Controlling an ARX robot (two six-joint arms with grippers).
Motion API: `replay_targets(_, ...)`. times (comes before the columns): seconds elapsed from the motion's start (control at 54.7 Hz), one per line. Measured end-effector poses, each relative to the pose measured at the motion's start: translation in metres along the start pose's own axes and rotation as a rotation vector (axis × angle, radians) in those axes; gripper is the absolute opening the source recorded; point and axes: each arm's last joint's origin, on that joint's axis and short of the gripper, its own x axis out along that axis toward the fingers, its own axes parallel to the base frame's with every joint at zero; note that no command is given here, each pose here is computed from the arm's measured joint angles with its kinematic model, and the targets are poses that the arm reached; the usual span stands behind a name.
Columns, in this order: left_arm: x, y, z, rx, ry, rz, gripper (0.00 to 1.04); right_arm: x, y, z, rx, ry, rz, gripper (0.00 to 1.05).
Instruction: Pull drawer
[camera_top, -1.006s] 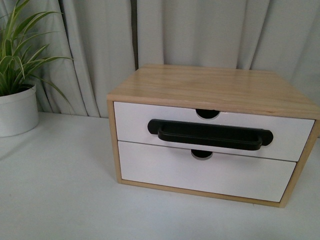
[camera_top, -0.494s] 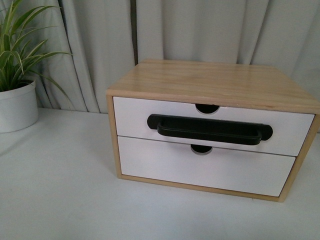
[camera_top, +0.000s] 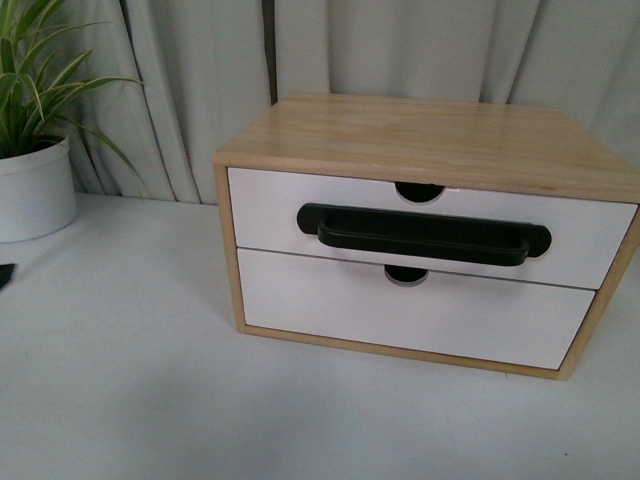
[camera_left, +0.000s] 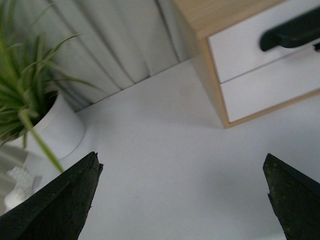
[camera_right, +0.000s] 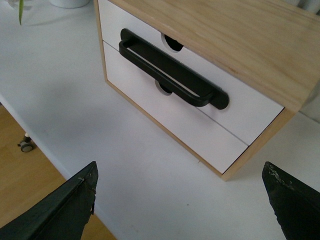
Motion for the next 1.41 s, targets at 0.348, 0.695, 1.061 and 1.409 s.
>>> replay_targets(0.348, 0.059, -0.001, 0.031, 0.231, -0.003, -0.36, 0.99, 0.033, -0.021, 0.016, -0.204, 0.118, 0.177, 0.96)
replay_targets(0.695, 0.114, -0.048, 0.072, 0.465, -0.021, -0.656, 0.99, 0.071, -0.039, 0.024, -0.393, 0.161, 0.285, 0.96)
replay_targets(1.061, 0.16, -0.061, 0.085, 0.553, -0.026, -0.688, 0.99, 0.108, -0.039, 0.018, -0.503, 0.125, 0.345, 0.96)
replay_targets(1.409, 0.177, -0.06, 0.082, 0.503, -0.048, -0.695, 0.99, 0.136, -0.04, 0.006, -0.468, 0.068, 0.38, 0.96)
